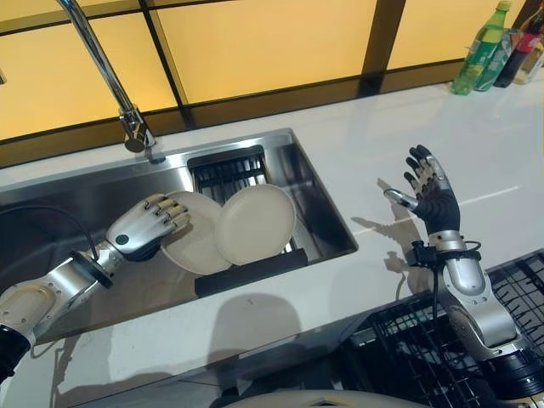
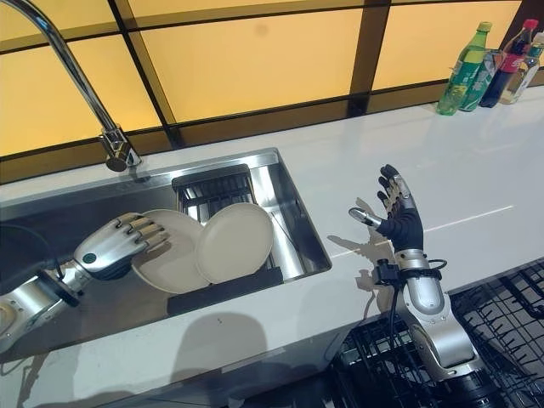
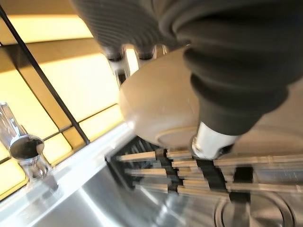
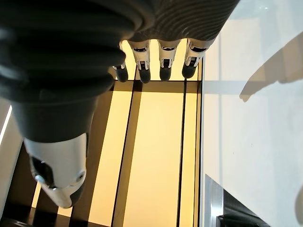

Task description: Pick up plates and place into dishwasher.

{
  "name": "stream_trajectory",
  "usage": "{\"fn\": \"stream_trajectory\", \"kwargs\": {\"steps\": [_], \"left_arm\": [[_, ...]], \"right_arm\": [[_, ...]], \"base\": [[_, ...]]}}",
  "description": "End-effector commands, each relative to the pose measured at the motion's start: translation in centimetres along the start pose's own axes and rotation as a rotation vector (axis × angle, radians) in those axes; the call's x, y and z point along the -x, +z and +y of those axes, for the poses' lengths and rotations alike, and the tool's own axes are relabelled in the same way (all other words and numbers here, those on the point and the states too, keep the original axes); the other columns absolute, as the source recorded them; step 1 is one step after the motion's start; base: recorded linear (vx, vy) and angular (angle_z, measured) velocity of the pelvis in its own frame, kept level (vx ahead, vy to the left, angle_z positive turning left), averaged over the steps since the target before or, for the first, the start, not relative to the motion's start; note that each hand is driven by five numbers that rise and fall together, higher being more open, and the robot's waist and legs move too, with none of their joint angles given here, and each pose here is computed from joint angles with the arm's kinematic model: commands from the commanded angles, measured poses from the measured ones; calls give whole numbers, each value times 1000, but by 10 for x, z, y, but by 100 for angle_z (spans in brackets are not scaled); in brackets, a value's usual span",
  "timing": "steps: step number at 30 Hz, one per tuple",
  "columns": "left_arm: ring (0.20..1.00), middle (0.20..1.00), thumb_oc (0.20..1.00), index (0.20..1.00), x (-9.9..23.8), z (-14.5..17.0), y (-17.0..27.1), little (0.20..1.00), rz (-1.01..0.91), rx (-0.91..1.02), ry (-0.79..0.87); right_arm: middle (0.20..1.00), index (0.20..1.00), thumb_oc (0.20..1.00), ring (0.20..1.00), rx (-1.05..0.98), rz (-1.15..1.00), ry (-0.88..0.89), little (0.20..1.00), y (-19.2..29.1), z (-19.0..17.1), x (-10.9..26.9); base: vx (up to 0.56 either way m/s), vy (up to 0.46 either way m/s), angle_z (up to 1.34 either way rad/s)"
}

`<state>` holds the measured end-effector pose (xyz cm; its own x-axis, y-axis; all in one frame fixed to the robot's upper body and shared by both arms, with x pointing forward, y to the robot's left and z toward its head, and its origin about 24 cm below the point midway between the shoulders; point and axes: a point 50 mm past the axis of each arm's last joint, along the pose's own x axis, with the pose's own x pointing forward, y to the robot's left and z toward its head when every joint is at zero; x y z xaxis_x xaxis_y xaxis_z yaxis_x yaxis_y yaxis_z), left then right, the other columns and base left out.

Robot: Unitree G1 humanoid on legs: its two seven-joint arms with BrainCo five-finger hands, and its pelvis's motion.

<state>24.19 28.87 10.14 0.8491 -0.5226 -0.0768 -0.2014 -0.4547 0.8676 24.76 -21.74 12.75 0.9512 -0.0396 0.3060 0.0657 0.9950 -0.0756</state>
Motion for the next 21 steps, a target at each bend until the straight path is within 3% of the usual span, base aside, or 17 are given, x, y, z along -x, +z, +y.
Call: {"fn": "stream_trajectory", "kwargs": {"steps": [1,21], "left_arm": [[200,200,200,200,9,0,-25,200,47,-72,-84],[200,200,200,200,8,20,-37,200,-13,-147,-71]], "right_arm": [[1000,1000,1000,1000,3,-69,3,1000,15,-6,-2],[1000,1000,1000,1000,-8,-78,-27,1000,16,-10,-1]], "base": [[-36,-18,1],[-7,-4,0]]}}
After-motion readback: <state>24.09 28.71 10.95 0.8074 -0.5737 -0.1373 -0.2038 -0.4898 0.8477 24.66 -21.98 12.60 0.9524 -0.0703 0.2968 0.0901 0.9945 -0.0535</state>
